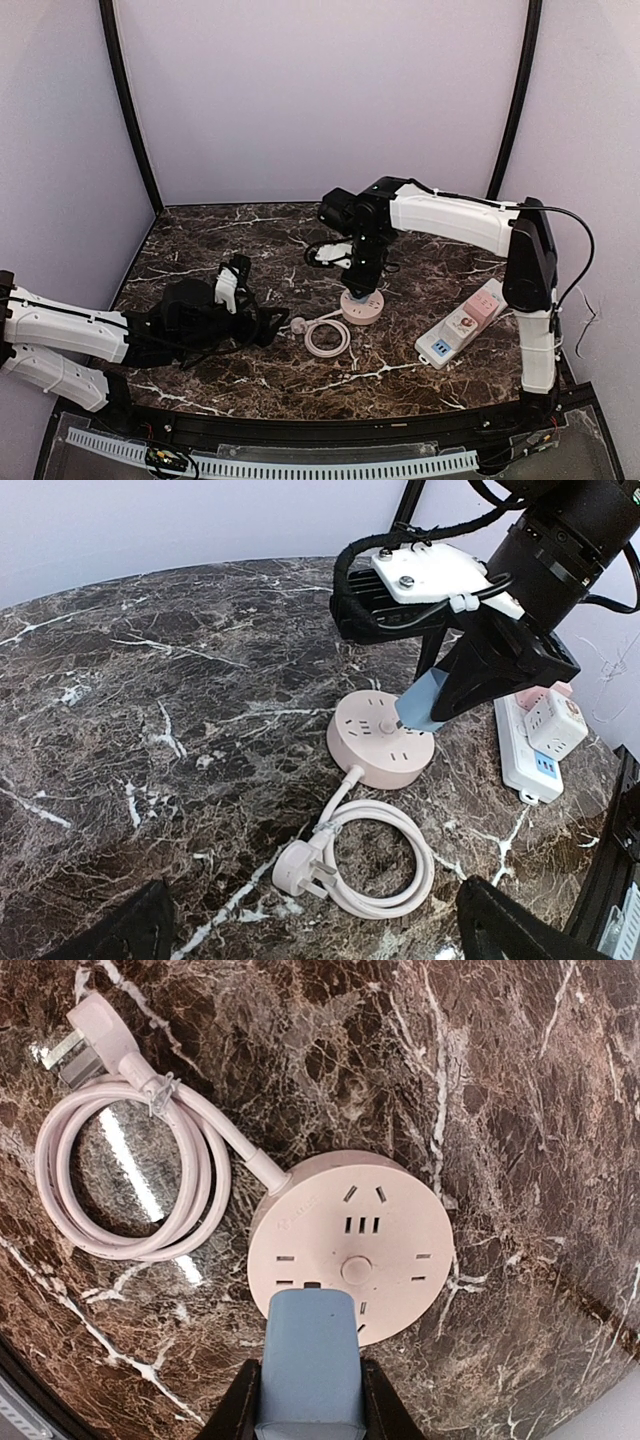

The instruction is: Insert the plug

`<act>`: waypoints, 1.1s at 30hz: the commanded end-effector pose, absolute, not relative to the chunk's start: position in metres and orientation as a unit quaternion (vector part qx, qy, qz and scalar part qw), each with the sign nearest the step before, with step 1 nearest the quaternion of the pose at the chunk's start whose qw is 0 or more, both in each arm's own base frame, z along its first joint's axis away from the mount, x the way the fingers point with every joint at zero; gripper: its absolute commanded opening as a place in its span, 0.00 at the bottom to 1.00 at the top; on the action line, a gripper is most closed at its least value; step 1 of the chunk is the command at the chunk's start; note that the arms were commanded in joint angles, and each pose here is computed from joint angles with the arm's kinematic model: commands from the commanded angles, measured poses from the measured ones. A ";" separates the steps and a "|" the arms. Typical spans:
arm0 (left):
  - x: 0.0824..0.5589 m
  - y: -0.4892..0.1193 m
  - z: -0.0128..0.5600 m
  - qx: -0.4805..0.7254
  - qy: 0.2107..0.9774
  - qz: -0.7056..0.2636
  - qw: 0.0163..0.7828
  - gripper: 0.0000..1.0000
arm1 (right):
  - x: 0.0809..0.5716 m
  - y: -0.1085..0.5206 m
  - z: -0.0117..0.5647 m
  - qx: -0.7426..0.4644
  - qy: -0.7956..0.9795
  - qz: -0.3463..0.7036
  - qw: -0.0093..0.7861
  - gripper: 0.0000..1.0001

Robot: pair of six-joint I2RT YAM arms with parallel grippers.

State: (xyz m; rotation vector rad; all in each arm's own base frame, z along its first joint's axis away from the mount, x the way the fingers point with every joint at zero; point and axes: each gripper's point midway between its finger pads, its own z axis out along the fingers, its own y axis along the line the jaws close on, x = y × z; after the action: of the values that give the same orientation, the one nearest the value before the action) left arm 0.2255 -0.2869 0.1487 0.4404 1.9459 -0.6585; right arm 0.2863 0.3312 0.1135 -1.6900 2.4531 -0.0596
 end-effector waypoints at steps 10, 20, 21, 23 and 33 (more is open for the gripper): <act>0.229 -0.281 0.154 0.161 0.799 -0.269 0.514 0.99 | 0.281 0.325 0.086 -0.588 0.807 -0.032 0.041 0.00; 0.231 -0.266 0.165 0.136 0.788 -0.264 0.538 0.99 | 0.276 0.328 0.083 -0.592 0.805 -0.018 0.032 0.00; 0.231 -0.266 0.164 0.137 0.789 -0.265 0.538 0.99 | 0.276 0.328 0.083 -0.592 0.805 -0.017 0.031 0.00; 0.230 -0.267 0.163 0.137 0.790 -0.269 0.534 0.99 | 0.274 0.327 0.081 -0.592 0.806 -0.018 0.029 0.00; 0.227 -0.269 0.164 0.138 0.789 -0.281 0.528 0.99 | 0.277 0.324 0.076 -0.590 0.806 -0.029 0.028 0.00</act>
State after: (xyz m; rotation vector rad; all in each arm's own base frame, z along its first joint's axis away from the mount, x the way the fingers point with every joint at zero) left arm 0.2307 -0.2704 0.1628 0.3349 1.8910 -0.6465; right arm 0.2799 0.3282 0.0854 -1.7980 2.4686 -0.0690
